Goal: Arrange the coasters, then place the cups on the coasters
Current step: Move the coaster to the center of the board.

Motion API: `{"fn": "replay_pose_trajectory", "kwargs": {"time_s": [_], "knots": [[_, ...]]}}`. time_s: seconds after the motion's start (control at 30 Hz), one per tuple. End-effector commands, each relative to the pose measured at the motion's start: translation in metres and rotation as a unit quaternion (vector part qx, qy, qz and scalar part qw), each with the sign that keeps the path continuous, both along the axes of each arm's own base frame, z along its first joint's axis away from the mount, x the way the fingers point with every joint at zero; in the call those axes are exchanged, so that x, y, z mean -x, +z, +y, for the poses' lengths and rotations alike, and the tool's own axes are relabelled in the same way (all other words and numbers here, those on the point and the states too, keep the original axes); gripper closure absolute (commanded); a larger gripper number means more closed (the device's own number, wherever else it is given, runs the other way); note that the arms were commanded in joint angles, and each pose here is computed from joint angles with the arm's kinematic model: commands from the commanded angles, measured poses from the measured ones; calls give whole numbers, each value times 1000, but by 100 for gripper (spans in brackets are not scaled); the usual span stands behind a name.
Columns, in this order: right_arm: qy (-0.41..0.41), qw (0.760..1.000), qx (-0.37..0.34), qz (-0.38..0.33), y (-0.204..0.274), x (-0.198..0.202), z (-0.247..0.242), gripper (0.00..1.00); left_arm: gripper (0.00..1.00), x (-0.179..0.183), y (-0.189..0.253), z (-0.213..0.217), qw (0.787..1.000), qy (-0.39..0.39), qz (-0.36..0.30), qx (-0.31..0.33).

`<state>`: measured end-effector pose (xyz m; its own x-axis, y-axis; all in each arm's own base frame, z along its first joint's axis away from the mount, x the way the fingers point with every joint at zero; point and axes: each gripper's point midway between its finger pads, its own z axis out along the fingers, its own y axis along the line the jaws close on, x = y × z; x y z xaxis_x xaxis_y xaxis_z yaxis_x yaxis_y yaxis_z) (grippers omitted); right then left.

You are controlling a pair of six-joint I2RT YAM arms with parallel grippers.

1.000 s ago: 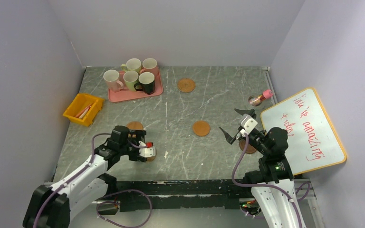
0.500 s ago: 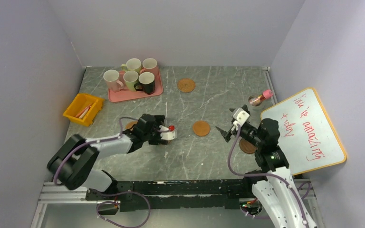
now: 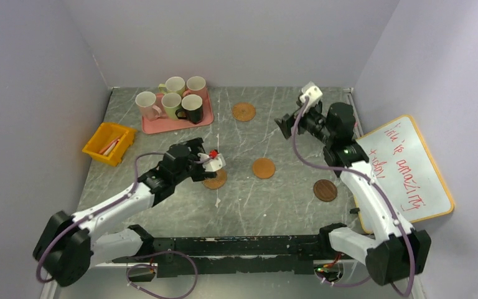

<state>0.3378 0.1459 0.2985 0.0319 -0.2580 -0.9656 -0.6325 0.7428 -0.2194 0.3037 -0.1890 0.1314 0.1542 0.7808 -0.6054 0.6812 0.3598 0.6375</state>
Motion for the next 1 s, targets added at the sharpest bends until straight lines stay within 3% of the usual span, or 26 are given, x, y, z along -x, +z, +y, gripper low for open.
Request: {"fn": "replay_pose_trajectory", "kwargs": {"time_s": [0.0, 0.13, 0.33, 0.77, 0.97], "knots": [[-71, 995, -74, 4, 38, -41, 1, 0, 4, 8, 22, 9, 999, 12, -7, 48], [-92, 993, -69, 34, 22, -58, 12, 0, 4, 16, 31, 17, 997, -15, -13, 77], [-83, 996, -21, 25, -3, -64, 38, 0, 4, 36, 35, 17, 988, -93, -2, 123], [-95, 994, 28, 42, -73, -47, 117, 0, 4, 14, 34, 32, 980, 5, -26, 199], [-106, 992, 38, 53, -99, -47, 117, 0, 4, 18, 37, 32, 975, 4, -37, 217]]}}
